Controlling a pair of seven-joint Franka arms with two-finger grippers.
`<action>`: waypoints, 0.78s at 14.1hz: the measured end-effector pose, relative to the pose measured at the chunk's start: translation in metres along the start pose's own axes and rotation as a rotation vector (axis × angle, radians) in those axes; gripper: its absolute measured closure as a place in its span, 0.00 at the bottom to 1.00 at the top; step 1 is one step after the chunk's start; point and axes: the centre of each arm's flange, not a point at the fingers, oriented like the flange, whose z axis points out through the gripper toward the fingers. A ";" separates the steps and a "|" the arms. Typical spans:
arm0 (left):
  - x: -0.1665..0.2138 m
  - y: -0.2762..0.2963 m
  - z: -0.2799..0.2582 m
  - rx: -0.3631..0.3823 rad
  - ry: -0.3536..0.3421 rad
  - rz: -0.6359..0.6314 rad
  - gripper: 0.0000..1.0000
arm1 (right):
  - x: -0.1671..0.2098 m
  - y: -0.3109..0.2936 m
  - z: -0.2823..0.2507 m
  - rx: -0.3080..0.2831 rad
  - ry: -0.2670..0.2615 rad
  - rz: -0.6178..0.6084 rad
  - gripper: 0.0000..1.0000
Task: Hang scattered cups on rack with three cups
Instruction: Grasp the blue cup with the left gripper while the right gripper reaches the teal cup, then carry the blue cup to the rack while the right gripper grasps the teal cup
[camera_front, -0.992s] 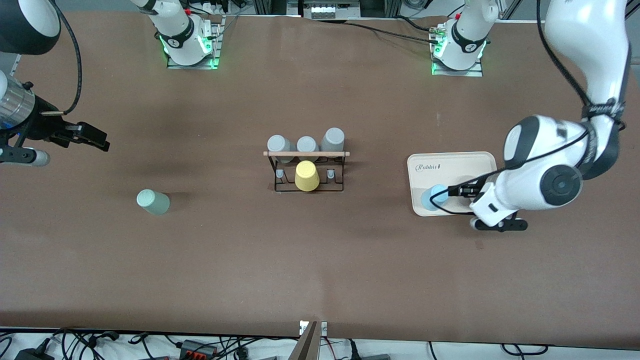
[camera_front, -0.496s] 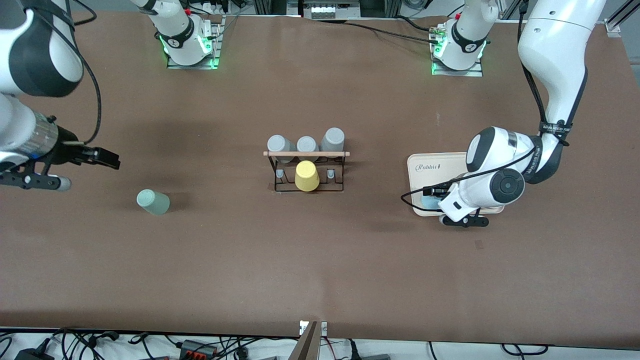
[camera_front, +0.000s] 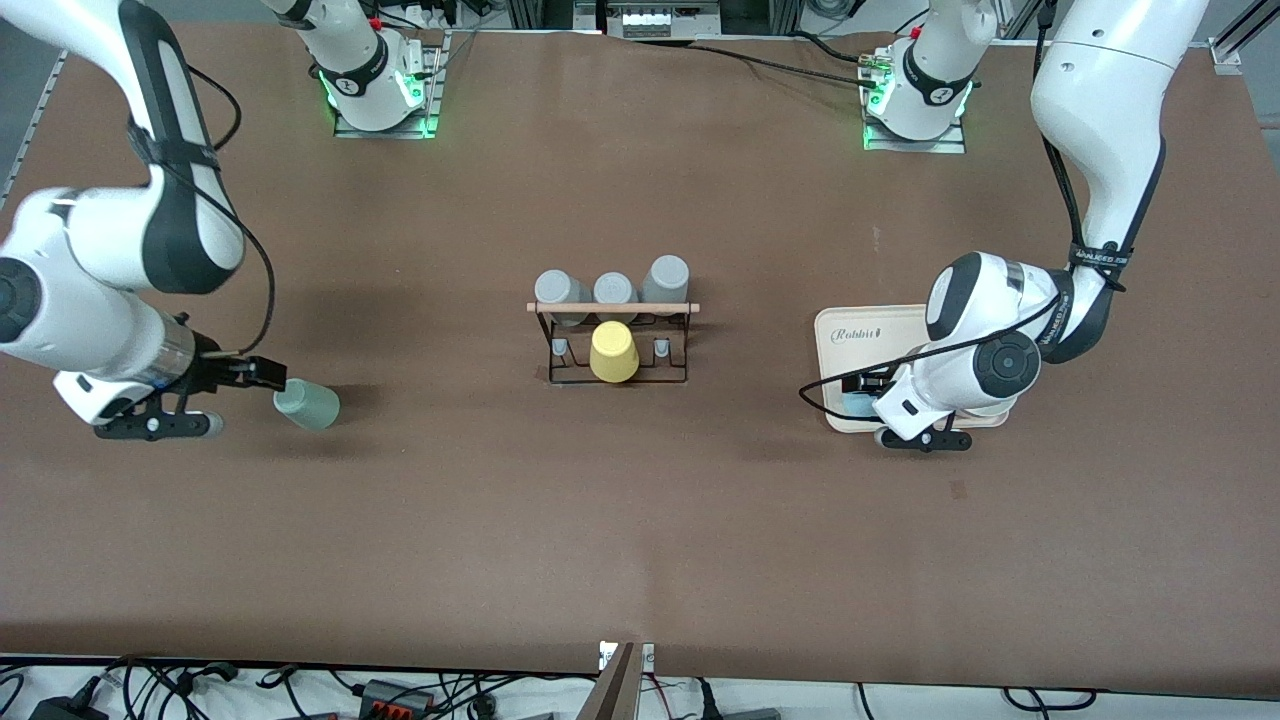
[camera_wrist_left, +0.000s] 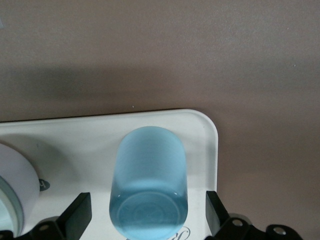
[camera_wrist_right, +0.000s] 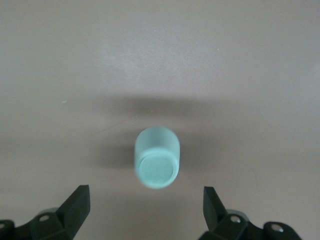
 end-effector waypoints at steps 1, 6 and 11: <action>0.000 0.000 0.001 -0.001 0.003 -0.012 0.00 | -0.002 0.005 0.021 -0.001 0.010 -0.008 0.00; -0.002 0.002 0.004 -0.001 0.005 -0.027 0.26 | -0.012 0.009 0.074 -0.004 0.033 -0.015 0.00; -0.001 0.005 -0.012 0.008 0.032 0.021 0.36 | -0.018 0.002 0.095 0.000 0.033 -0.025 0.00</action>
